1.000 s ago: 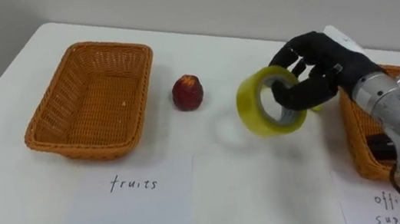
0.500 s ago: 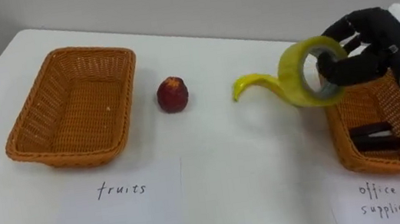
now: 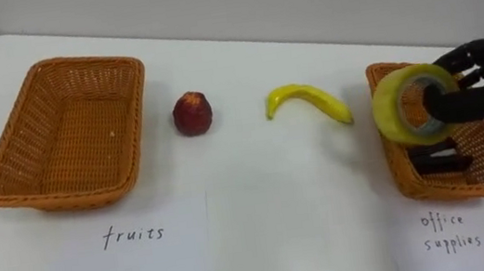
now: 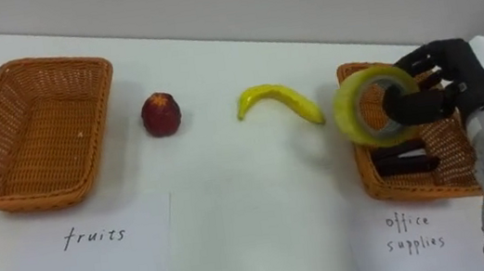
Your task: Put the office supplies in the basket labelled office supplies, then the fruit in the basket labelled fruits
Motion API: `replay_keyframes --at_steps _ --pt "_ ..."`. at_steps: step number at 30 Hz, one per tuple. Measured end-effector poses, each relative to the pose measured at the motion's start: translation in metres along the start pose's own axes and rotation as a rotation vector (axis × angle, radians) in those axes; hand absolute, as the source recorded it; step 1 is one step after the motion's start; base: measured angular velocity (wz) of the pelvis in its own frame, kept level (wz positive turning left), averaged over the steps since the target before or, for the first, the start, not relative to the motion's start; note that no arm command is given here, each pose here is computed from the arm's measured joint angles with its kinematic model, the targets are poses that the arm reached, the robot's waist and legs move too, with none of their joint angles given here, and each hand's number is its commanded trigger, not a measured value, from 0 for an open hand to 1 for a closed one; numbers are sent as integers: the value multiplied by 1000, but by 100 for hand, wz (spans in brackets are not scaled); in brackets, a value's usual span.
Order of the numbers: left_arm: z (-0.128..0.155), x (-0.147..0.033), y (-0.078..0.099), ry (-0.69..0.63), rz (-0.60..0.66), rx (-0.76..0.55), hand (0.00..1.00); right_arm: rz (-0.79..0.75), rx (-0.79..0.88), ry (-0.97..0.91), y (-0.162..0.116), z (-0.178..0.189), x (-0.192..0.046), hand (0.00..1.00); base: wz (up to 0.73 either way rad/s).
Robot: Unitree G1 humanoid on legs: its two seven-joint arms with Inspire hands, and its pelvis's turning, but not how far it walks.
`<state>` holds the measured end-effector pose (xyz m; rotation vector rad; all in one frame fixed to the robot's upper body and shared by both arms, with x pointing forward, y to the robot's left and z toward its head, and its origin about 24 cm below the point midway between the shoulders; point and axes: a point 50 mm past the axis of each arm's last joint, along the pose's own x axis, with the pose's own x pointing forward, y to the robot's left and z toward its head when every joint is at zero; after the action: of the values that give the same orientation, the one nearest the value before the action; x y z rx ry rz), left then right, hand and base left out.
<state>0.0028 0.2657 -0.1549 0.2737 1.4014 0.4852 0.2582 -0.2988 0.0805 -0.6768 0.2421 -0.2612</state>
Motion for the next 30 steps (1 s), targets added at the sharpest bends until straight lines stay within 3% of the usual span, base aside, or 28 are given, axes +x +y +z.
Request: replay_keyframes --at_steps 16,18,19,20,30 --pt "7 1 4 -18 7 -34 0 -72 58 38 -15 -13 -3 100 -2" --pt "7 1 5 -20 10 -30 0 -68 52 52 -14 -15 -3 61 -2" --pt "7 1 5 -22 11 -30 0 -67 49 57 -14 -16 -3 11 0" --pt "8 1 6 -26 12 -31 0 -66 40 61 -13 -17 -2 0 0" --pt "7 2 10 -27 24 -25 0 -47 28 96 -10 -26 -2 0 -2"
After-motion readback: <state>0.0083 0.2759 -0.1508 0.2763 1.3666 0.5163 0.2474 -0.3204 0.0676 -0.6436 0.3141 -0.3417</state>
